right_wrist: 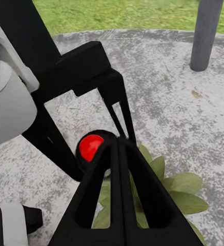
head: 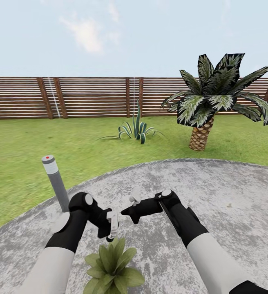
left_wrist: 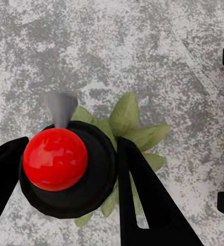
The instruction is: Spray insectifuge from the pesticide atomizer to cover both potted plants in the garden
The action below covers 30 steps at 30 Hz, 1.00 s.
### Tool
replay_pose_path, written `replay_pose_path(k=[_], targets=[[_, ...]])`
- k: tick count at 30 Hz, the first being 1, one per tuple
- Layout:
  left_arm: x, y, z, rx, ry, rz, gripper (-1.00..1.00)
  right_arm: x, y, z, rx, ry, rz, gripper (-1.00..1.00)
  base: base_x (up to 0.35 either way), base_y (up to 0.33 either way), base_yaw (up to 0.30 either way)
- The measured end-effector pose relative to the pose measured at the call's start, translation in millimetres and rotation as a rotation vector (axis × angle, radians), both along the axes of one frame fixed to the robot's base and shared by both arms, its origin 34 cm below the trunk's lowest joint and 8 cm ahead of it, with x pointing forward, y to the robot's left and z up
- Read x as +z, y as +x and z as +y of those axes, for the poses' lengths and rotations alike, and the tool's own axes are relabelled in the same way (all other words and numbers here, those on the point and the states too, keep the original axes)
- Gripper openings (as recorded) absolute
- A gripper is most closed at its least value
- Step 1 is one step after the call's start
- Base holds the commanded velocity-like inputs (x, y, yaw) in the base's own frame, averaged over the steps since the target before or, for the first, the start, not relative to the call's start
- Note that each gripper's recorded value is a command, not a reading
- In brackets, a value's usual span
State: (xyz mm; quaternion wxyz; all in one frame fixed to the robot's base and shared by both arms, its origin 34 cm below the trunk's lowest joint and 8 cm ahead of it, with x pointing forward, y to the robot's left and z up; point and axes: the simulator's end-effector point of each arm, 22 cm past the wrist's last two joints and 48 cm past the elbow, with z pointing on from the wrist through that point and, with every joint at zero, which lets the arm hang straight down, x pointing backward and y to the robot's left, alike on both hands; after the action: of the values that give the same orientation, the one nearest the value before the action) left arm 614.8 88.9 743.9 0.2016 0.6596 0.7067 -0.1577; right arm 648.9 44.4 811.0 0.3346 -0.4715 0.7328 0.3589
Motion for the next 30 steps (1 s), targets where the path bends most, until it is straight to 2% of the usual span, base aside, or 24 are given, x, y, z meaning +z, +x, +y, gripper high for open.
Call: replay_pose_path(k=[30], targets=[[23.2,16.9,-12.8,-0.002,-0.026,-0.04,-1.0,-0.1,-0.3,0.2,0.001,-0.001,0.0,-1.0,0.0,0.0,0.0]])
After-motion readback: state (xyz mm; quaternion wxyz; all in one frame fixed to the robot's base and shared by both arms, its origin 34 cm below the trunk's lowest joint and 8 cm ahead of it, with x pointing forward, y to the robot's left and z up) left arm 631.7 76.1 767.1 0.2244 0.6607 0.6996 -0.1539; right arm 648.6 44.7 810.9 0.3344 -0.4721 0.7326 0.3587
